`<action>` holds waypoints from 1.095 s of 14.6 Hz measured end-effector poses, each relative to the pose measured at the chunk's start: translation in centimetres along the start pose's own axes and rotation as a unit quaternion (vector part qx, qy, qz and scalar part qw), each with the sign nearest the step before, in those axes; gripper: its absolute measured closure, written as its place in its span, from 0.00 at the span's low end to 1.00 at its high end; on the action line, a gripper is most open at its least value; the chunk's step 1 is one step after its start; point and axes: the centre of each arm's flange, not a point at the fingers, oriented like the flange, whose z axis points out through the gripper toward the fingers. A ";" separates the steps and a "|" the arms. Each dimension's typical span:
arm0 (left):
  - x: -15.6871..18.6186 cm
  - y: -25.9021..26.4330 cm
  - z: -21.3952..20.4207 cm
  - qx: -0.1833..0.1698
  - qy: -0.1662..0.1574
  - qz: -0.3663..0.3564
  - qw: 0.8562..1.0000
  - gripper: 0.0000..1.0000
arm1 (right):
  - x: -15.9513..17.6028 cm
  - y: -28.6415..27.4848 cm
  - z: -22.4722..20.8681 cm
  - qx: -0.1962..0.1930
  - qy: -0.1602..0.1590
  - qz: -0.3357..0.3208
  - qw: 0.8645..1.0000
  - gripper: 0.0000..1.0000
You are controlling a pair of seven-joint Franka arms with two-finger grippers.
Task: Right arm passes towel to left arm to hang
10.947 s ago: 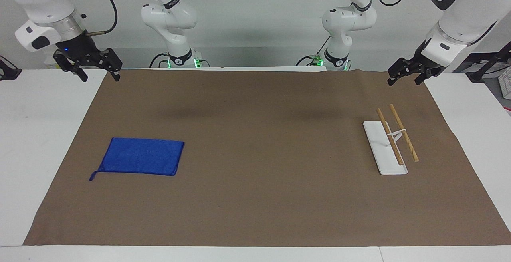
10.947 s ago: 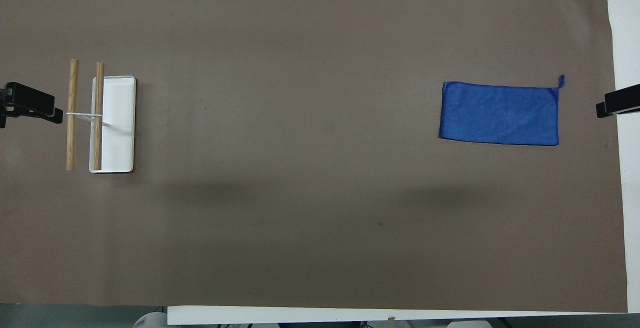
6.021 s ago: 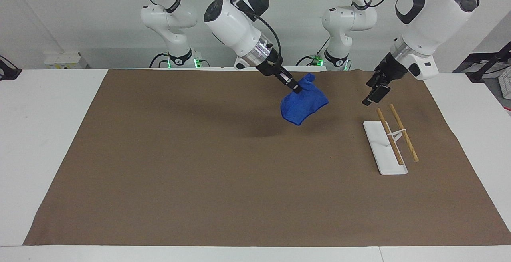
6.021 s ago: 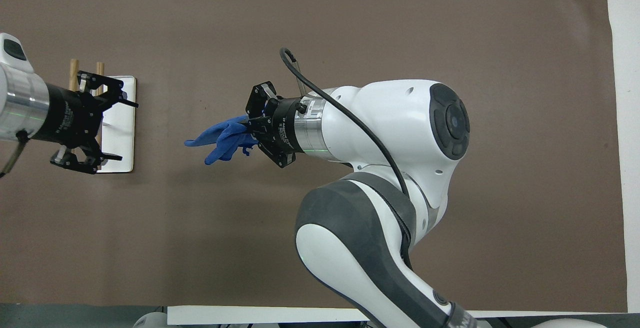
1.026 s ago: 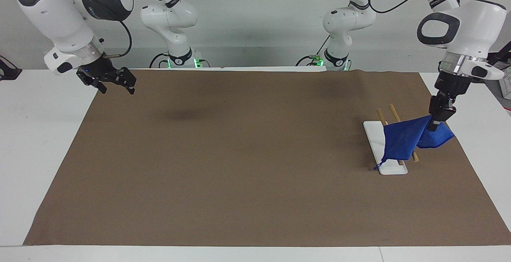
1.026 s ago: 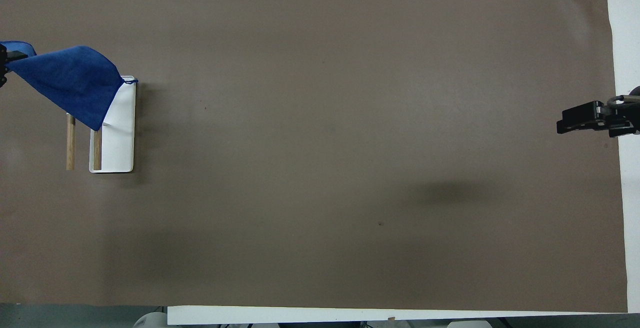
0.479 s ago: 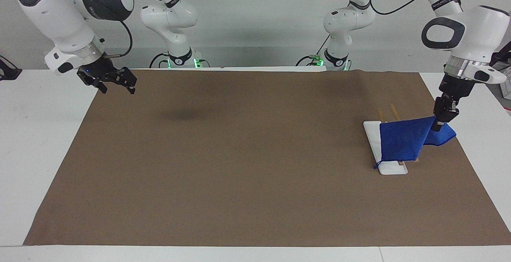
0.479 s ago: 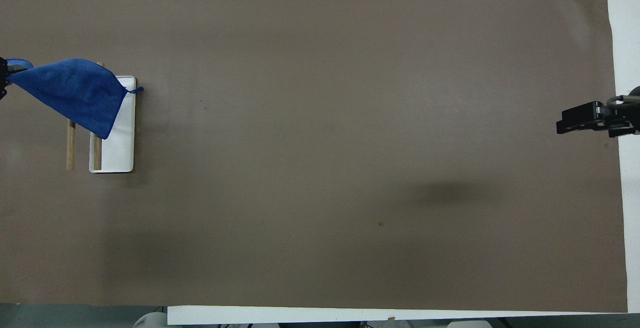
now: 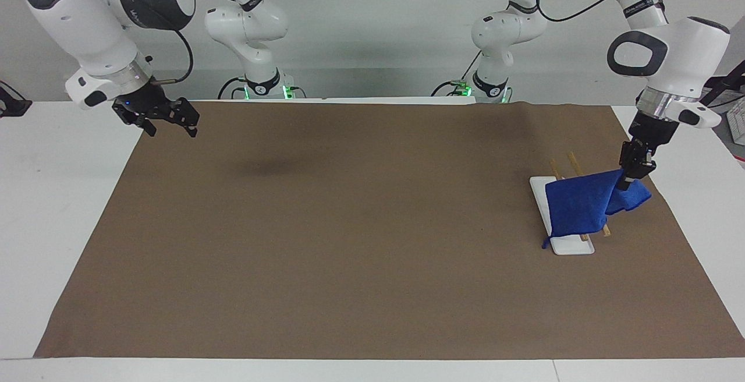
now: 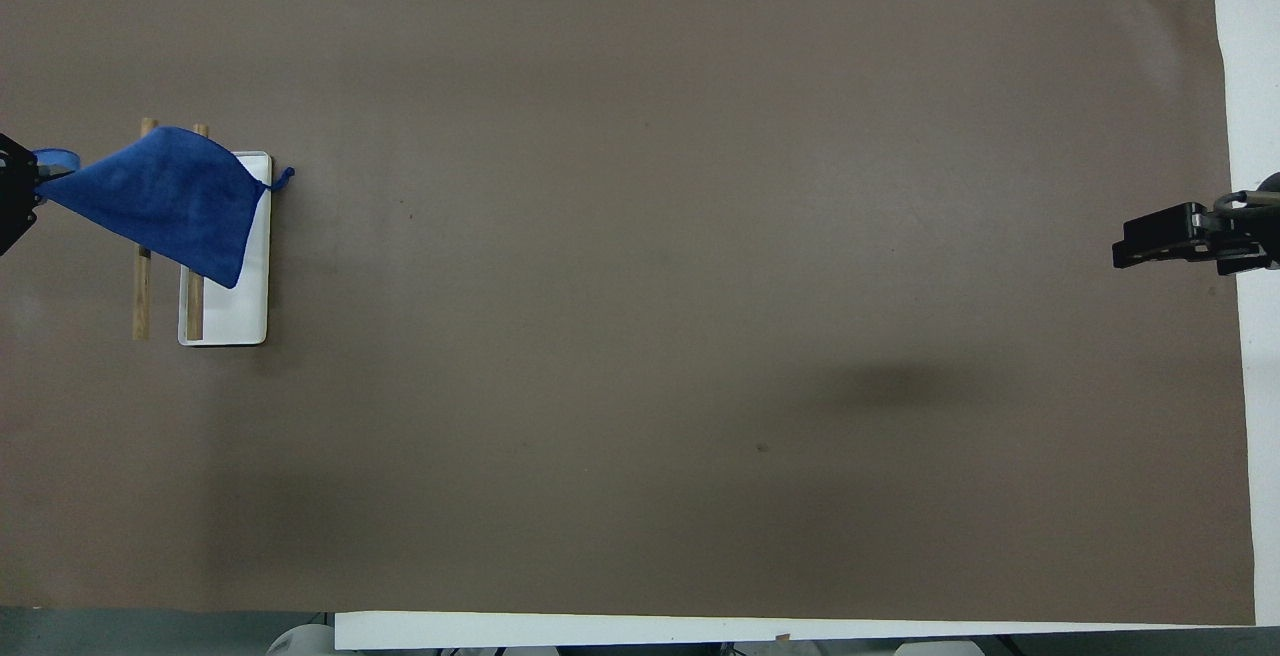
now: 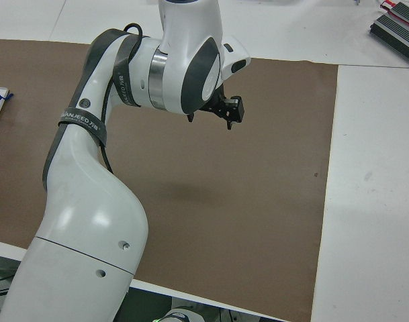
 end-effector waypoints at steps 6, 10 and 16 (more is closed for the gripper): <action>1.6 -1.3 -0.5 0.002 0.008 0.014 1.000 0.77 | 0.0 0.0 0.0 0.000 0.000 0.000 1.000 0.00; 2.6 -1.3 -1.3 0.000 0.012 0.010 1.000 0.33 | 0.0 0.0 0.0 0.000 0.000 0.000 1.000 0.00; 3.8 2.5 -6.3 0.087 0.011 0.100 0.991 0.00 | 0.0 0.0 0.0 0.000 0.000 0.000 1.000 0.00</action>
